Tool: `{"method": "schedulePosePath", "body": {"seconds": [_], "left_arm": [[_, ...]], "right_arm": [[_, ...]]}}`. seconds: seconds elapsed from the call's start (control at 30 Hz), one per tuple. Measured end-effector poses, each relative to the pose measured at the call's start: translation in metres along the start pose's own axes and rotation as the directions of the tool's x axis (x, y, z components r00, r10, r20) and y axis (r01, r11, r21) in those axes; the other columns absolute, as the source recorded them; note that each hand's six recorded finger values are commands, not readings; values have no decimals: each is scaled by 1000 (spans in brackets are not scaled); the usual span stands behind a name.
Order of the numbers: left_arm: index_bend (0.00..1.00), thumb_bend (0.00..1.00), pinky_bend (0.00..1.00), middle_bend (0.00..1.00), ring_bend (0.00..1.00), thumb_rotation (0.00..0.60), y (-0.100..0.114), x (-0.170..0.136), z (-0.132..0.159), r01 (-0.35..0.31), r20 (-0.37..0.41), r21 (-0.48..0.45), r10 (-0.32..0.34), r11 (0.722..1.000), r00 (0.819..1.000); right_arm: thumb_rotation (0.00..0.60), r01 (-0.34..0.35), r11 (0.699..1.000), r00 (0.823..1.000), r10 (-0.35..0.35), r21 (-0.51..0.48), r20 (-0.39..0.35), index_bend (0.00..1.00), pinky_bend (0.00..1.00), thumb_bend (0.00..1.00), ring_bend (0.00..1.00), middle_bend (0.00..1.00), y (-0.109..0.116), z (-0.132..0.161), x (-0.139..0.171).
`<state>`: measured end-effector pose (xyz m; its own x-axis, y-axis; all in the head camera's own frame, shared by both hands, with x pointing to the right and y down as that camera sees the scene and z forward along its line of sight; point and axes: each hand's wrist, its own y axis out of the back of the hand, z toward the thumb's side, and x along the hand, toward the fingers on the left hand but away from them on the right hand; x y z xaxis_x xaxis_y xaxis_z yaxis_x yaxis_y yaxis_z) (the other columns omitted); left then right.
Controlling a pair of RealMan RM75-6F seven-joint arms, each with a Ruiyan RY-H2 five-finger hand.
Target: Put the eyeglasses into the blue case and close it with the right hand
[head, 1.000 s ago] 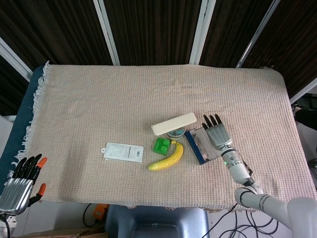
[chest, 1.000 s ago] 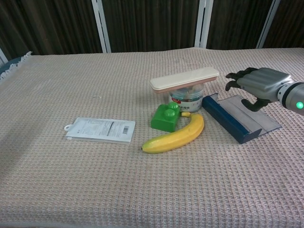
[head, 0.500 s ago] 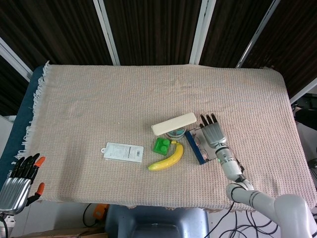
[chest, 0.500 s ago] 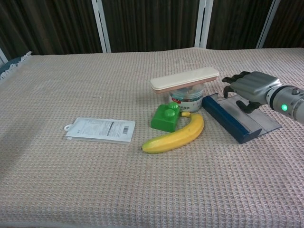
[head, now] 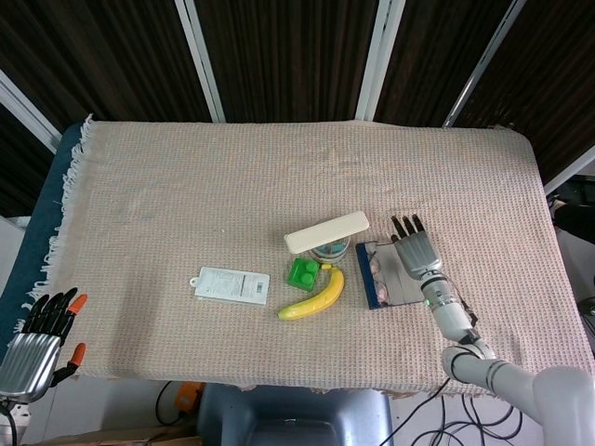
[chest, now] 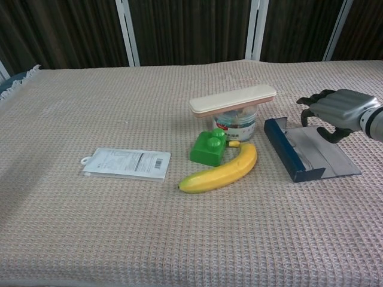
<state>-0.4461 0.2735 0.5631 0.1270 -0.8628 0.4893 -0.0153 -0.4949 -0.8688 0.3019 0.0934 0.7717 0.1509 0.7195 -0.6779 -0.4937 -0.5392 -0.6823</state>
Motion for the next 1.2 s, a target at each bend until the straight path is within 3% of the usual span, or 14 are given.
{"method": "schedulePosePath", "body": {"seconds": [0.6,0.8,0.87,0.93,1.0,1.2], "left_arm": [[0,424,20,0,0,600,-3,0,3,10,7,8,-10,1000,1000],[0,423,20,0,0,600,0,-1,2,-1,4,4,1,1000,1000],[0,423,20,0,0,600,0,-1,1,-1,3,3,1,1000,1000],[0,423,20,0,0,600,-1,-1,1,3,5,5,-3,1000,1000],[0,422,21,0,0,600,-2,-1,3,6,9,9,-6,1000,1000],[0,423,20,0,0,600,-3,-1,5,7,10,13,-7,1000,1000]], "right_arm": [[600,-47,999,994,47,2,-99,450,0,742,0,10,-24,-19,58],[600,-3,1000,993,3,3,-116,426,0,734,0,10,-19,-24,74],[600,37,999,992,-37,0,-124,422,0,632,0,8,-14,-26,80],[600,82,997,986,-82,-3,-143,428,0,421,0,5,-9,-26,86],[600,131,991,977,-130,-5,-170,451,0,333,0,8,-4,-26,93],[600,226,974,939,-221,-8,-263,506,0,277,0,32,-2,-25,105]]}}
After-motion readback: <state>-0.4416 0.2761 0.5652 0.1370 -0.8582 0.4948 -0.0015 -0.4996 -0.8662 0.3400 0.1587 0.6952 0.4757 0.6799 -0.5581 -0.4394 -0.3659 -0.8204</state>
